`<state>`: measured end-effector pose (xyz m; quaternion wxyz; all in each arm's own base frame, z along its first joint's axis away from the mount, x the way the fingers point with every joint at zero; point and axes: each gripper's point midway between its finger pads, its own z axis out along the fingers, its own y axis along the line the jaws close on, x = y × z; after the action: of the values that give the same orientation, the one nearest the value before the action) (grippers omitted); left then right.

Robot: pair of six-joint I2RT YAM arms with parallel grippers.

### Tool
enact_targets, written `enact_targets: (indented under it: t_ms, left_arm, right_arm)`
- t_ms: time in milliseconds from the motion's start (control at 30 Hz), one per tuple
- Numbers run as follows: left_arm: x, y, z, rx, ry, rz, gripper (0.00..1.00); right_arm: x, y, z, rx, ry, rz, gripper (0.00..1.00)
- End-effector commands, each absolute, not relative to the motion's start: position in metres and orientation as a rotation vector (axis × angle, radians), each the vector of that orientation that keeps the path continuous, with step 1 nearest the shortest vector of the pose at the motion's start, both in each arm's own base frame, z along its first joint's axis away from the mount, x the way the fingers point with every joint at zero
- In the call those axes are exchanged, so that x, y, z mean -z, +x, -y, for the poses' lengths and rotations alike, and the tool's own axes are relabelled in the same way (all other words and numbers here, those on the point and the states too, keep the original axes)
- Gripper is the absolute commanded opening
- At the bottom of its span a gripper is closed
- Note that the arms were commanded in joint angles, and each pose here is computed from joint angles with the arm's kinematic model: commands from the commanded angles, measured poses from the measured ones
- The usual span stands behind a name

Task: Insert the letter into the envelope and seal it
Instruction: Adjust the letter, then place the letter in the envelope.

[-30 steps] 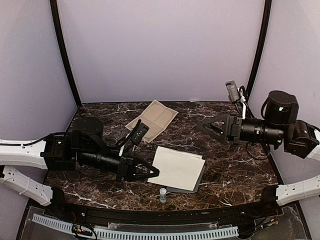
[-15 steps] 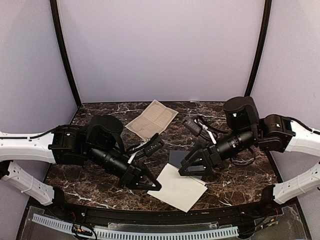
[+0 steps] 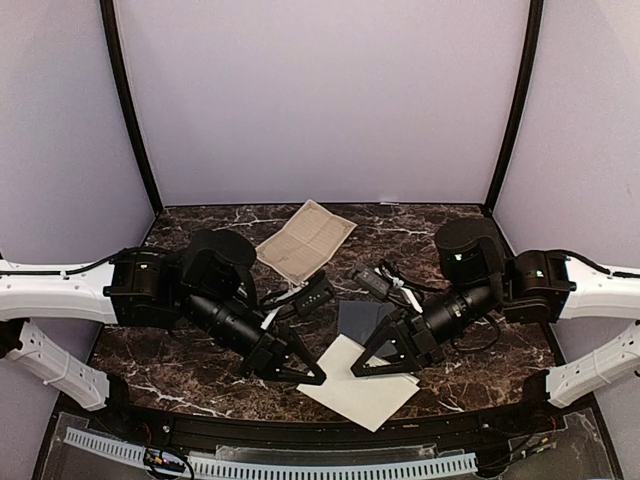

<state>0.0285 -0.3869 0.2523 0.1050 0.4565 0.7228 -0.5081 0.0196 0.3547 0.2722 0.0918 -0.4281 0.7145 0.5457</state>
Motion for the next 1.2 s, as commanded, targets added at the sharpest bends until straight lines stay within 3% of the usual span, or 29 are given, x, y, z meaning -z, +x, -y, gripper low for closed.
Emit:
enact_targets:
  t_ms: [0, 100, 167, 233, 333, 433, 500, 733, 1167]
  left_arm:
    - [-0.262, 0.028, 0.389, 1.500, 1.376, -2.081, 0.00]
    - [-0.264, 0.034, 0.390, 1.484, 1.347, -2.075, 0.00]
    - [-0.265, 0.042, 0.390, 1.458, 1.304, -2.077, 0.02]
    - [-0.268, 0.051, 0.390, 1.434, 1.248, -2.075, 0.12]
    - [-0.273, 0.067, 0.390, 1.417, 1.144, -2.062, 0.43]
    - [-0.274, 0.084, 0.390, 1.409, 1.044, -2.064, 0.60]
    - [-0.273, 0.101, 0.389, 1.412, 0.952, -2.084, 0.64]
    - [-0.237, 0.169, 0.385, 1.337, 0.623, -2.249, 0.66]
    - [-0.157, 0.221, 0.403, 1.281, 0.383, -2.436, 0.61]
  right_arm:
    - [-0.285, 0.018, -0.361, -1.663, -1.271, -2.052, 0.15]
    - [-0.286, 0.021, -0.362, -1.642, -1.260, -2.061, 0.01]
    - [-0.284, 0.026, -0.361, -1.602, -1.233, -2.077, 0.00]
    - [-0.280, 0.037, -0.359, -1.528, -1.160, -2.128, 0.00]
    - [-0.282, 0.058, -0.350, -1.422, -1.005, -2.158, 0.00]
    - [-0.286, 0.083, -0.331, -1.349, -0.810, -2.170, 0.00]
    - [-0.281, 0.103, -0.315, -1.299, -0.666, -2.190, 0.00]
    - [-0.237, 0.158, -0.266, -1.146, -0.292, -2.247, 0.00]
    - [-0.157, 0.214, -0.242, -1.121, 0.034, -2.279, 0.00]
